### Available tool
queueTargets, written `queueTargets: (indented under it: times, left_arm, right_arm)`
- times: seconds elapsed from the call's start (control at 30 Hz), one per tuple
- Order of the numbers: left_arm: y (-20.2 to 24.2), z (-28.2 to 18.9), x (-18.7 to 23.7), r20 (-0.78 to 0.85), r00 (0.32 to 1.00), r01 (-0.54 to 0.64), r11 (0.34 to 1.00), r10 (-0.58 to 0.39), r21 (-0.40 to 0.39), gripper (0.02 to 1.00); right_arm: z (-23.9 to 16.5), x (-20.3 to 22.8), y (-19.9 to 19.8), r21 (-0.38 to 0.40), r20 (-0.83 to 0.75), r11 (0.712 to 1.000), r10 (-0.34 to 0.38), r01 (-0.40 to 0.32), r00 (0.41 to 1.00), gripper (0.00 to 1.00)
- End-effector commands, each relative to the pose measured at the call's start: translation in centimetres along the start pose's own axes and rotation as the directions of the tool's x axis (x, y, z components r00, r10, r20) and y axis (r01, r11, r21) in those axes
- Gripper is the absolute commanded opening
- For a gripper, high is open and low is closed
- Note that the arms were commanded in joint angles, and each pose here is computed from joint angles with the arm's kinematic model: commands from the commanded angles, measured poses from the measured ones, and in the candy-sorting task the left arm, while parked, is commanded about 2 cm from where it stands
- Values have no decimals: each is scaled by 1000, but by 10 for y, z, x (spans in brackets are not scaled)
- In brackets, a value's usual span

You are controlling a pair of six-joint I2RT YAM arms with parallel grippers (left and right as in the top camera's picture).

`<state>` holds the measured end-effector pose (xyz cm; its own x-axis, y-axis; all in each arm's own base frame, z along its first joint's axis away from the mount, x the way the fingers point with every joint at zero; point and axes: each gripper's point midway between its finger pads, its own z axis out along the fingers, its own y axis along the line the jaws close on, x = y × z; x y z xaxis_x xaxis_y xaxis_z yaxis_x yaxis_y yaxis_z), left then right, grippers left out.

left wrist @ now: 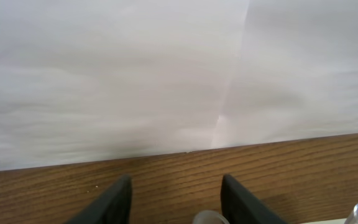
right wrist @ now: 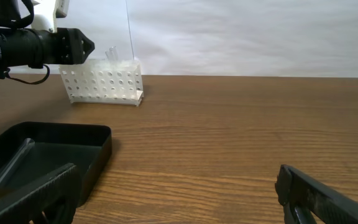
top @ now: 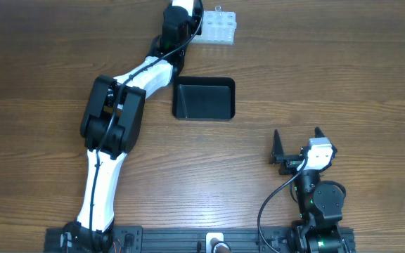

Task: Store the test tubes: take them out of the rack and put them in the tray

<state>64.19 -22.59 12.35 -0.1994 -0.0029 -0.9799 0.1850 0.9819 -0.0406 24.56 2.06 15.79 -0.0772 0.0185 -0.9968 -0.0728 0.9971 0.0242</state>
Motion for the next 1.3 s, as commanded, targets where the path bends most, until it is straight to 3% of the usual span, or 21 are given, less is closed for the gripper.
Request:
queueTargets:
  times: [0.03,0.57,1.3]
  left_arm:
    - [-4,4,1,4,1000,-4,1000,4,14,400]
    - [-9,3,3,-4,1000,-7,1000,8,21,229]
    - [-9,3,3,-5,1000,-7,1000,7,20,66]
  right_arm:
    - [0,1,0,4,2,1000,2,-2,1000,991]
    - [0,1,0,3,2,1000,2,-2,1000,993]
    - [0,1,0,3,2,1000,2,-2,1000,991]
